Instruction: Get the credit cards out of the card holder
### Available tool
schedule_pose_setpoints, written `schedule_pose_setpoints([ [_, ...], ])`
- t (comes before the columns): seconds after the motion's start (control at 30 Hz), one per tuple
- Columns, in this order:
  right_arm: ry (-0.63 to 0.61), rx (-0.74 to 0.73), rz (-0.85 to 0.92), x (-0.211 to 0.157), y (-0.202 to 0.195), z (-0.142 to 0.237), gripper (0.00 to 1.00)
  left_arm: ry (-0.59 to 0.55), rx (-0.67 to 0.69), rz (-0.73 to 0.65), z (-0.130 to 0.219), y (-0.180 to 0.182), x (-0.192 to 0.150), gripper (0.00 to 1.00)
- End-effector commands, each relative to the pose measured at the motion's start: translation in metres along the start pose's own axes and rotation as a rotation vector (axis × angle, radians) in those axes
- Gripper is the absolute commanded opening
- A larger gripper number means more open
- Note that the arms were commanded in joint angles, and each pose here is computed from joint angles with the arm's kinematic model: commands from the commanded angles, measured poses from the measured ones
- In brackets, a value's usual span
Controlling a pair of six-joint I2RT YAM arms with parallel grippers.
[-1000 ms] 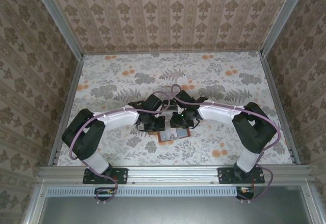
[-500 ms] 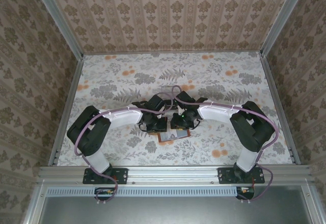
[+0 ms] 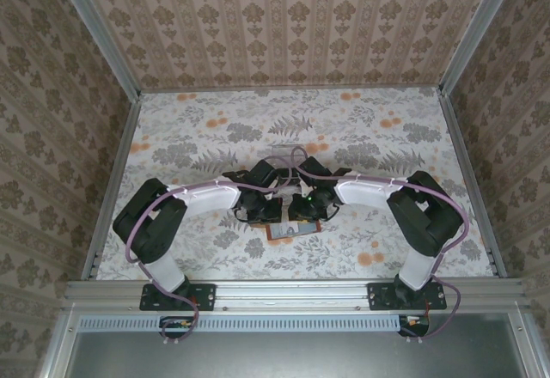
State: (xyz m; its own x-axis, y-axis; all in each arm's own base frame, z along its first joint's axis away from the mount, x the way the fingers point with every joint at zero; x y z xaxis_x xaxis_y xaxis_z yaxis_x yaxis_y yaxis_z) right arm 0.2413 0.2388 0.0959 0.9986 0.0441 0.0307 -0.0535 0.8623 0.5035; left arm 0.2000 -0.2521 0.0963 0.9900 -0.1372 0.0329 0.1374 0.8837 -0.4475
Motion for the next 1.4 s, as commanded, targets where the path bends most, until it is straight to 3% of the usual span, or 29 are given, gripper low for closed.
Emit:
schedule_pose_setpoints([
  [0.0, -0.02, 0.071, 0.011, -0.002, 0.01, 0.012, 0.2, 0.054, 0.068, 0.005, -0.01, 0.012, -0.009, 0.02],
  [0.2, -0.023, 0.07, 0.019, -0.001, 0.01, 0.014, 0.12, 0.045, 0.07, 0.003, -0.007, 0.013, -0.009, 0.02],
  [0.67, -0.055, -0.194, 0.088, -0.003, -0.01, 0.045, 0.08, 0.005, 0.059, -0.012, 0.005, 0.009, -0.005, 0.02],
  [1.1, -0.039, -0.121, 0.095, -0.001, -0.004, 0.037, 0.09, -0.082, 0.03, -0.018, 0.027, 0.004, 0.0, 0.07],
  [1.37, -0.027, -0.104, 0.091, -0.001, -0.002, 0.035, 0.18, -0.097, 0.04, 0.048, 0.032, 0.031, -0.006, 0.06],
])
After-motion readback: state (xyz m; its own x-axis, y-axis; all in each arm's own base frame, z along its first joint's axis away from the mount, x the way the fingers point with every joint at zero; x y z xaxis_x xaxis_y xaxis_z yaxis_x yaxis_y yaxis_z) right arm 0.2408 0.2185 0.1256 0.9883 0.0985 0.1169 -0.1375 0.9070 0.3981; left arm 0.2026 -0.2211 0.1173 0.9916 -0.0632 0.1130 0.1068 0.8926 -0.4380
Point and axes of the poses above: each hand's point on the last joint's axis, 136 mm out from that joint toward the fingers, its own z axis back along the fingers, its own y axis along the line the jaws close on, x = y × z, the point moved 8 cm from there along z, back along the fingers, and after that the axes turned 1 degree about z, right-handed, at the moved point
